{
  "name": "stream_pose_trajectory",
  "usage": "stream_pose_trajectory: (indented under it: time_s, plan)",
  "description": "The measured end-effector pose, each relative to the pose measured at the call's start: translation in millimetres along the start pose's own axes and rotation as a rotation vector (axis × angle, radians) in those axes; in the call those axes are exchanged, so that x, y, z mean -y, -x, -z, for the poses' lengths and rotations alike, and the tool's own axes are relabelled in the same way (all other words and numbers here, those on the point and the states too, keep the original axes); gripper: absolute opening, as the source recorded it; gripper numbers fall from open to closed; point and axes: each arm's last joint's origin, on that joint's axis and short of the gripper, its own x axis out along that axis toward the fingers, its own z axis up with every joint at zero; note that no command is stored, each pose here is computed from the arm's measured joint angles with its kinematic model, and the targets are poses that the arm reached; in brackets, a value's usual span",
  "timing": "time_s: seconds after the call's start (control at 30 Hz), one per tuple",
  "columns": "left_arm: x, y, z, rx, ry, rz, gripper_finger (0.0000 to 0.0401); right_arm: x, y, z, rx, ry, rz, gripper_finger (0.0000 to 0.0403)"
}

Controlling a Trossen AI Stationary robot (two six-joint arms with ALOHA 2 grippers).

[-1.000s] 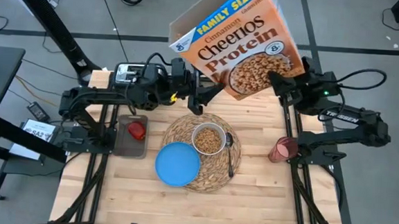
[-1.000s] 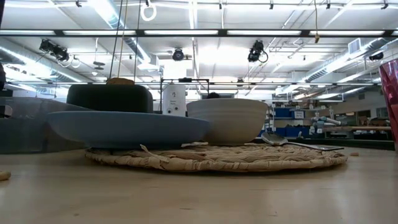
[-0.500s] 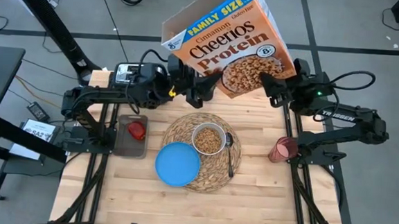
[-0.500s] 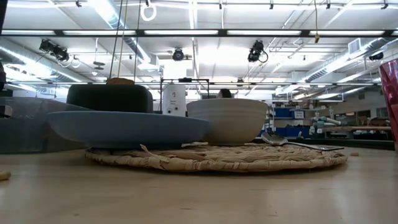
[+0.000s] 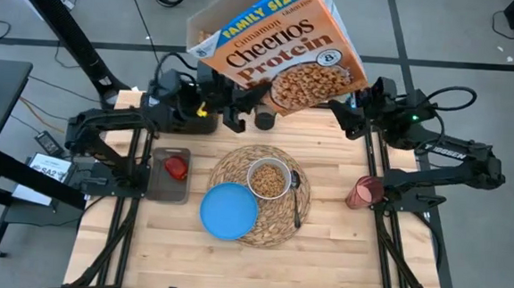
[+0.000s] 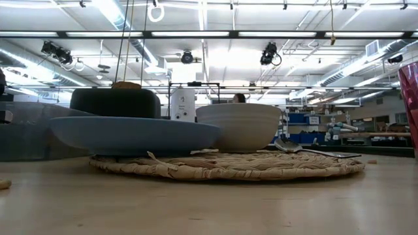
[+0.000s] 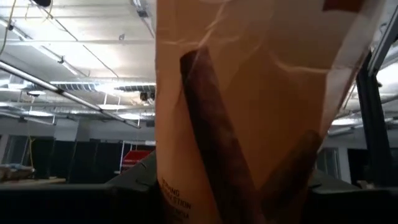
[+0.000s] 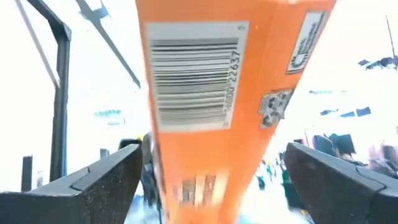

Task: Arrange a breakfast setting
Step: Pour the cereal from the yellow cereal box into the white bowl

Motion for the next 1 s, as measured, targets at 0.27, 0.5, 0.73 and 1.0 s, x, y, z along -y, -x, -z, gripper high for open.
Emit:
stream_pose_trajectory:
  time_s: [0.27,0.5,0.73,1.0]
  plan:
    - [-11.5,20.5,-32.5,-0.188,-0.13,-0.205,0.0187,-11.1,24.6,-15.0,-0.128,0.01,0.042,0.0392]
    - [-16.1,23.7,-15.8,-0.33,-0.186,-0.335,0.0186,-21.3,40.4,-30.5,-0.112,0.04,0.099,0.0392]
    - [-20.6,19.5,15.3,-0.449,-0.208,-0.333,0.0186,-24.0,42.9,-31.6,-0.116,0.043,0.128,0.0392]
    - [-52.8,10.0,98.8,-0.583,-0.155,-0.385,0.0186,-29.1,42.4,-31.6,-0.109,0.029,0.118,0.0392]
